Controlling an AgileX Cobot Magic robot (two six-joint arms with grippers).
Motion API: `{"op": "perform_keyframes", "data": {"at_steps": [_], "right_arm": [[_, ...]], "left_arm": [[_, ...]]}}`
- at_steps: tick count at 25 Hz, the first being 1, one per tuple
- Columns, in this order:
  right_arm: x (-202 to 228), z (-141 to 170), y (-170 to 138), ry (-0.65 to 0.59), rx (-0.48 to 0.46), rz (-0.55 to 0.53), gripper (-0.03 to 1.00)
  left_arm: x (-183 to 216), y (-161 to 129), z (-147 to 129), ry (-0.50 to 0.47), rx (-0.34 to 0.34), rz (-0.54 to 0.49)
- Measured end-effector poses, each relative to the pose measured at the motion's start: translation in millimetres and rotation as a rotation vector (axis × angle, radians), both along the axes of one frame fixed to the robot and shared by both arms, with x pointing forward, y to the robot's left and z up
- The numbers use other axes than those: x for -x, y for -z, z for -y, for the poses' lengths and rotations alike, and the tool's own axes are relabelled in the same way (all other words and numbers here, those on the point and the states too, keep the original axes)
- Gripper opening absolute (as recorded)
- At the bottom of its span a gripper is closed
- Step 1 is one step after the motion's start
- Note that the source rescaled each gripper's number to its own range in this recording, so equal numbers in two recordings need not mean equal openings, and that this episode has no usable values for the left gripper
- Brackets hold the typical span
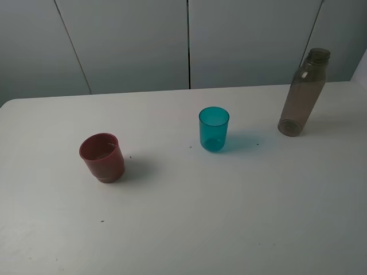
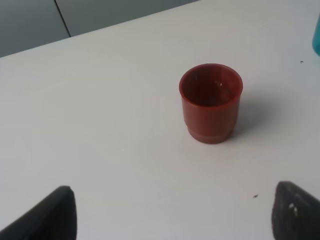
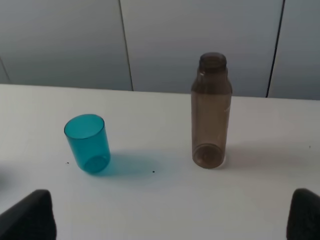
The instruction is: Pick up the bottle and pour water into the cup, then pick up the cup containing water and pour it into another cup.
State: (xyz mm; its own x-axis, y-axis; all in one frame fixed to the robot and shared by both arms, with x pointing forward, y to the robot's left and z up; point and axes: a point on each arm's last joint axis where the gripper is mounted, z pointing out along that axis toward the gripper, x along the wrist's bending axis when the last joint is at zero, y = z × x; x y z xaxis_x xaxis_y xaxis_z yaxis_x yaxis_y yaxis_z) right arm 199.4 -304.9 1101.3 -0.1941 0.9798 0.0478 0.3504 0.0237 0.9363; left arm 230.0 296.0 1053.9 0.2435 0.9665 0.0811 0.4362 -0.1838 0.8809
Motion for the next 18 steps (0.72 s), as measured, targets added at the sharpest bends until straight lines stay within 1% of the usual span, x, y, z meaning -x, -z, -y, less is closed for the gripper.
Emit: {"op": "perform_keyframes", "data": {"at_steps": [4, 8, 11, 14, 18], "right_arm": [[-9, -5, 10, -0.051, 0.04, -0.016, 1.0], [-19, -8, 29, -0.074, 0.077, -0.08, 1.0], [-27, -11, 46, -0.088, 0.069, -0.139, 1.0], [-29, -13, 49, -0.097, 0.045, -0.139, 1.0], [-30, -12, 48, -0.064, 0.032, -0.137, 1.0]], "left_arm": [[0, 0, 0, 0.0, 0.0, 0.0], [0, 0, 0, 0.0, 0.0, 0.0], [0, 0, 0, 0.0, 0.0, 0.0], [0, 0, 0, 0.0, 0.0, 0.0], [0, 0, 0, 0.0, 0.0, 0.0]]}}
